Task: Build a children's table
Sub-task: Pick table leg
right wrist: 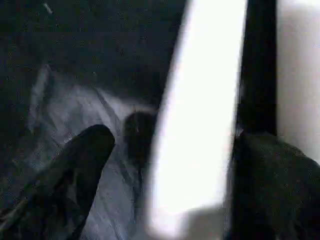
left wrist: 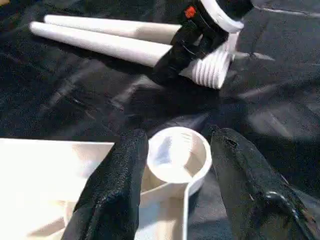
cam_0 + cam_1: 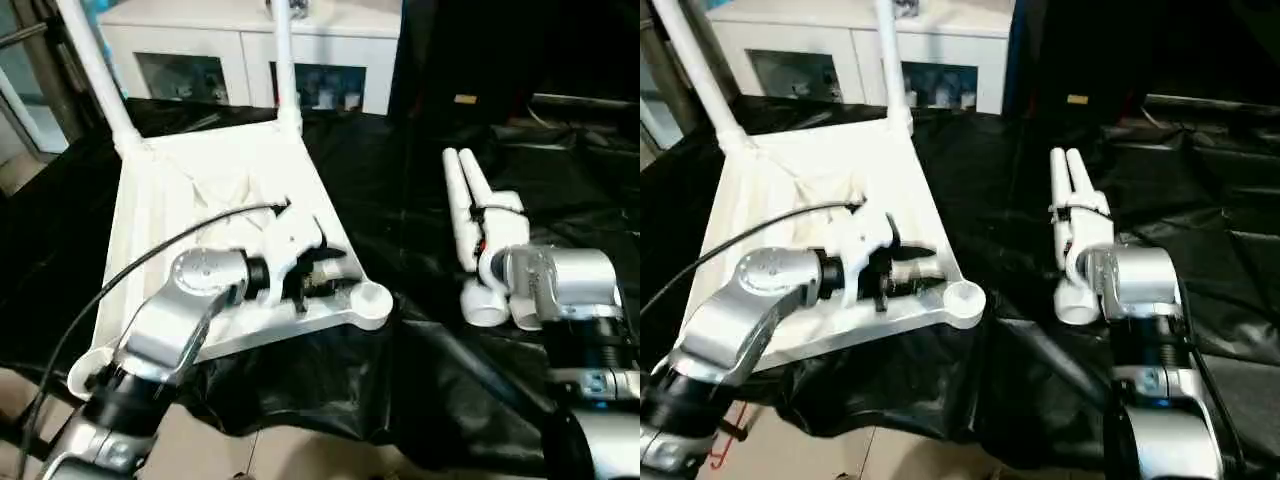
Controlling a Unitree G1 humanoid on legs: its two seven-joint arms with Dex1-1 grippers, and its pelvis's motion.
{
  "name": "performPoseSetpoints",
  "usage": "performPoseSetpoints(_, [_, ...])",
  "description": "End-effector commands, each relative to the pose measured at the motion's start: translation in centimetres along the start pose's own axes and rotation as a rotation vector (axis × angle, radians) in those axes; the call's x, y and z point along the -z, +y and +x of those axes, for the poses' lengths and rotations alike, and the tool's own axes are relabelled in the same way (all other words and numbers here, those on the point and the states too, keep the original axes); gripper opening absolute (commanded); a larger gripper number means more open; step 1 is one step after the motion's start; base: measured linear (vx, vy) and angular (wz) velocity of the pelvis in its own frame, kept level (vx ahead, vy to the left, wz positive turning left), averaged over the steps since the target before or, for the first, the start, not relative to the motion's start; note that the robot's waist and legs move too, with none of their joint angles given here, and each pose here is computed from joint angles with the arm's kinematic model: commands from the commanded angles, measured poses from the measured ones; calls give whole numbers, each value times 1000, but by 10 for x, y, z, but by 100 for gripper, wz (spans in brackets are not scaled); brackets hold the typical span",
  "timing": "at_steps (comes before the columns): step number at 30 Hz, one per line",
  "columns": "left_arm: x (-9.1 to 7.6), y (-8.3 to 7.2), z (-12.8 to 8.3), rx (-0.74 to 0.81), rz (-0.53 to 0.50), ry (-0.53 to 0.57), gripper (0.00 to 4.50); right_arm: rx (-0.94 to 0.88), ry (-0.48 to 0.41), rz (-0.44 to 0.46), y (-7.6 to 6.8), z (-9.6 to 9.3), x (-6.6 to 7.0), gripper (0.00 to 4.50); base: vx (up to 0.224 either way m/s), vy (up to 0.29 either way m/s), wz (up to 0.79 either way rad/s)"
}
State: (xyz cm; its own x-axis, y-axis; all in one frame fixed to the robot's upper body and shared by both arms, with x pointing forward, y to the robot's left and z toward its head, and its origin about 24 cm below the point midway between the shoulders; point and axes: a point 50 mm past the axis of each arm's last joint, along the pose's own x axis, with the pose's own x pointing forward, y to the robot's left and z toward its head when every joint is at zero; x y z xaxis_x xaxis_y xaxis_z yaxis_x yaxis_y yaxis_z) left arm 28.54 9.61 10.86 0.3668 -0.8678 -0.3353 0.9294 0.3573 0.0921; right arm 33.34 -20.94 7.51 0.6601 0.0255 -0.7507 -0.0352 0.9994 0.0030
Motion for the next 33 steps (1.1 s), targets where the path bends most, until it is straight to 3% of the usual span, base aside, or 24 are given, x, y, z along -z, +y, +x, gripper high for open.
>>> performPoseSetpoints(1, [-4, 1, -1, -2, 33, -1, 234, 7, 26, 24, -3, 1, 1, 450, 0, 0, 0])
performPoseSetpoints(12, [-6, 0, -4, 29, 24, 8, 239, -1, 67, 81, -6, 8, 6, 353, 0, 0, 0])
performPoseSetpoints(23, [-5, 3, -8, 57, 17, 19, 239, -1, 43, 179, -14, 11, 5, 260, 0, 0, 0])
performPoseSetpoints(28, [-9, 17, -4, -65, 5, -18, 239, 6, 7, 234, -18, 11, 5, 215, 0, 0, 0])
performPoseSetpoints(32, [-16, 37, 0, -222, -29, -55, 239, -63, -96, 294, -18, 9, -1, 197, 0, 0, 0])
performPoseSetpoints(33, [-22, 47, 2, -297, -80, -88, 239, -145, -203, 328, -14, 5, -8, 194, 0, 0, 0])
